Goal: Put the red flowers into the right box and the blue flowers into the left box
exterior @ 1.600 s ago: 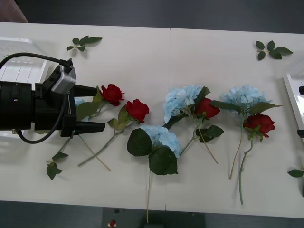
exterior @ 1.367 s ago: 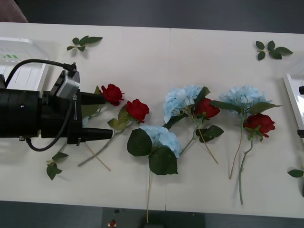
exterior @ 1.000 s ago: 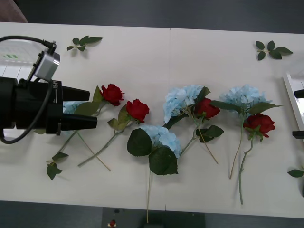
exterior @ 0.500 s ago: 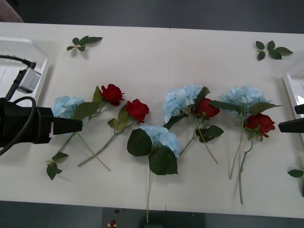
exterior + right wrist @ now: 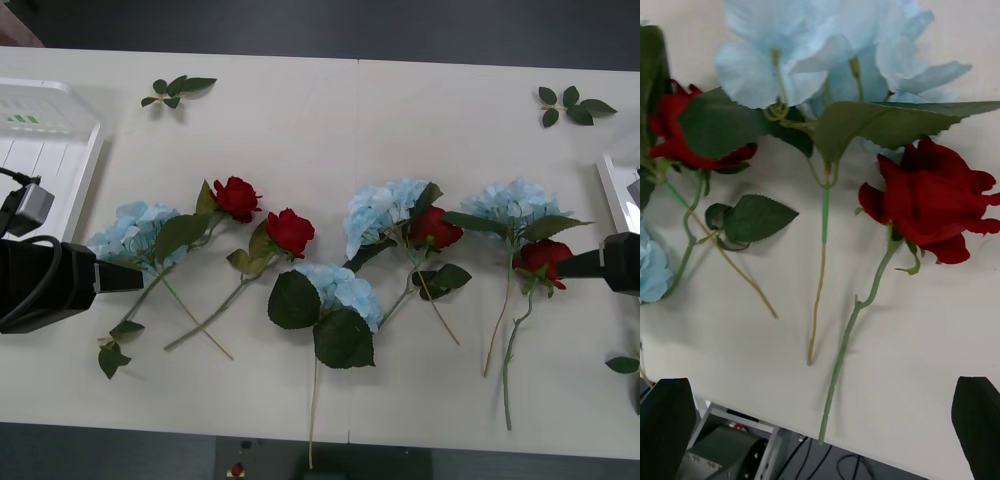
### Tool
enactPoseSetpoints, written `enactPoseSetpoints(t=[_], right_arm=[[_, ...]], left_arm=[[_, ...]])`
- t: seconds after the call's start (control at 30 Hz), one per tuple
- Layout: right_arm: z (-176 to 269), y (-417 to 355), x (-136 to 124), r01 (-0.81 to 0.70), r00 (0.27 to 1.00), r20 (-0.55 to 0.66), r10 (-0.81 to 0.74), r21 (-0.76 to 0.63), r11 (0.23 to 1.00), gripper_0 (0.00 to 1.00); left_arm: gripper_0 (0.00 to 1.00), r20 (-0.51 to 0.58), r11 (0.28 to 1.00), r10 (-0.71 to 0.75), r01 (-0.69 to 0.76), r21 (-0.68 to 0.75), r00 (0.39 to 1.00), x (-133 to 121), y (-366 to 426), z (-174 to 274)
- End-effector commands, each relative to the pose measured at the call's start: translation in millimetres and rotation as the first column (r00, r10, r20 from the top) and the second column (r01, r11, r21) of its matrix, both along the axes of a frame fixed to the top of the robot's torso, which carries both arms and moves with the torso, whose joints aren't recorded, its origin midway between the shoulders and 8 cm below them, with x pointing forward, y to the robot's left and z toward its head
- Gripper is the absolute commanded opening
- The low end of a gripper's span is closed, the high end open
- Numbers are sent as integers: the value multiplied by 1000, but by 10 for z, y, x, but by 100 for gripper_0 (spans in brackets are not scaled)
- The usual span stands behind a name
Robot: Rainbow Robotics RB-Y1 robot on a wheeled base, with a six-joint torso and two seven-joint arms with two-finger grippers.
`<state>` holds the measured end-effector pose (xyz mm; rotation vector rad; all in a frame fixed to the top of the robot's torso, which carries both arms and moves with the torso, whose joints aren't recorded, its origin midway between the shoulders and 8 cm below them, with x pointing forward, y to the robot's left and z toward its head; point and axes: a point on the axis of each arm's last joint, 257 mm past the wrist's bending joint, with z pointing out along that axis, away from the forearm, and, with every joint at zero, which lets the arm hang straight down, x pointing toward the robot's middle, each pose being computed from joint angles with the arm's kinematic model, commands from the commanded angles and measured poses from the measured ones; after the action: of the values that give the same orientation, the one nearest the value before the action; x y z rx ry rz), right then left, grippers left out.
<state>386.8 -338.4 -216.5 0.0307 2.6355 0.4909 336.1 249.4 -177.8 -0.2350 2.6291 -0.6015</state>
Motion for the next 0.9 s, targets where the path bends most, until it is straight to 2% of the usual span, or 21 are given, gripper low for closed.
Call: enactPoseSetpoints(t=[0.03,0.2,0.4,0.67,0.9], right_arm=[[-51,-84,88,100,995,-16,-100,-30,995,100],[-229,-154,141,202,978,-37,-205,-72,977,100],[-406,-221,154,282,955,-57,-292,-139,949,100],[-610,-244,206,330,938,-29,-345,-227,916,100],[-741,-210,259,354,931,5,-365,-261,898,100]], left_arm=[[100,-33,995,99,-100,-29,995,67,-129,2],[100,-62,981,191,-193,-29,980,186,-115,-103],[100,-67,971,236,-237,-5,969,359,-109,-269],[100,-39,962,268,-265,69,963,641,-60,-528],[100,-64,949,310,-304,86,949,800,8,-680]])
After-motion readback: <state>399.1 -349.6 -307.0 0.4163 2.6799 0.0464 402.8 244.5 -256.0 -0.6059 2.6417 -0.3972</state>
